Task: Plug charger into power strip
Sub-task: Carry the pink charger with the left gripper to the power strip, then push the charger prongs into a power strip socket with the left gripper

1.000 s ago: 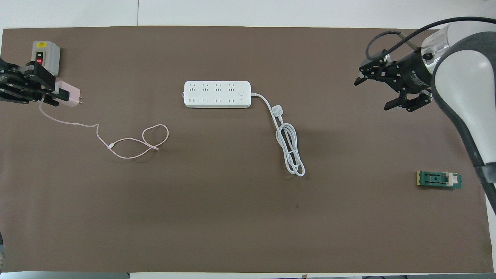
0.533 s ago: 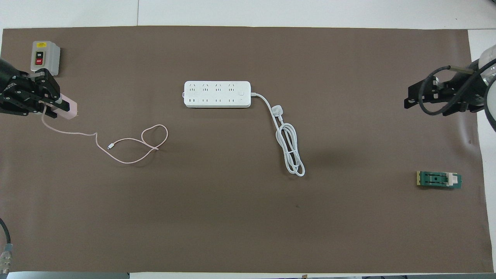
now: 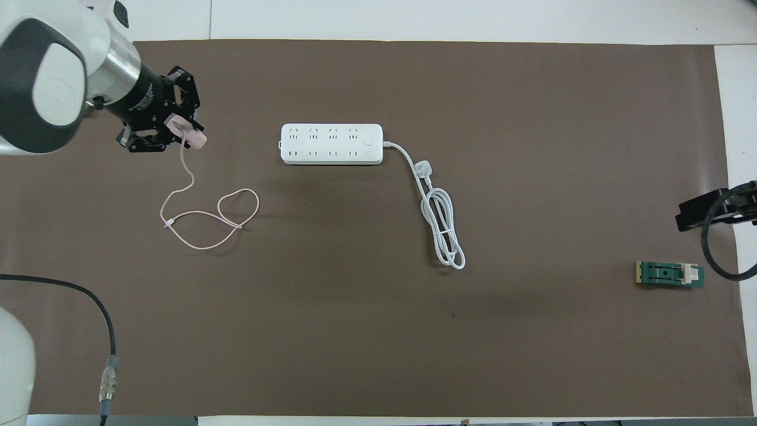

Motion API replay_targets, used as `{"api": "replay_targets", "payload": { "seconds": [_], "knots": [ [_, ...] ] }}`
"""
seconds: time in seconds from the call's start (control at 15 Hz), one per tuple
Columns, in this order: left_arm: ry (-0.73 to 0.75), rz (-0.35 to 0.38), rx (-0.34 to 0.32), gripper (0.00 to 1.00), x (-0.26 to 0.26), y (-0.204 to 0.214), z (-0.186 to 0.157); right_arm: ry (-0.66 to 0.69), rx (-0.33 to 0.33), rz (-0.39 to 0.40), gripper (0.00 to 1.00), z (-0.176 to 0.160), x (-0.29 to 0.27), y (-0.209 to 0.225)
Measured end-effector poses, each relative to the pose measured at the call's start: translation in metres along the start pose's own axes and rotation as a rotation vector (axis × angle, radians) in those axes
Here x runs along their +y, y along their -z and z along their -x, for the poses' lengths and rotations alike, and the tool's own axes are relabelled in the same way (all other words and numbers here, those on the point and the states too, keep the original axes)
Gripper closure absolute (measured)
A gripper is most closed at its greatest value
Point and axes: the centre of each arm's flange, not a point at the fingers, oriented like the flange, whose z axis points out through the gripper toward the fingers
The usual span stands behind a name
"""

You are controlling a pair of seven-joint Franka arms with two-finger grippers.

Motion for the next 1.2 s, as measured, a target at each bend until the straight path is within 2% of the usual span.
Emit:
{"api": "replay_targets", "payload": {
  "seconds": [0.27,0.47,0.93,1.2],
  "knots": [
    [0.308,0.026,0.039,0.69,0.038,-0.045,0.033,0.003,-0.026,0.01,0.0,0.004,0.002,-0.002],
    [0.433,0.027,0.054,0.69,0.054,-0.071,0.055,0.007,-0.012,0.014,0.0,0.008,0.004,0.004],
    [0.5,0.031,0.076,0.69,0.075,-0.111,0.09,0.007,0.05,0.022,0.0,0.012,0.002,0.019],
    [0.505,0.005,0.093,0.69,0.08,-0.139,0.087,0.006,0.066,0.023,0.0,0.011,0.003,0.022]
  ]
}}
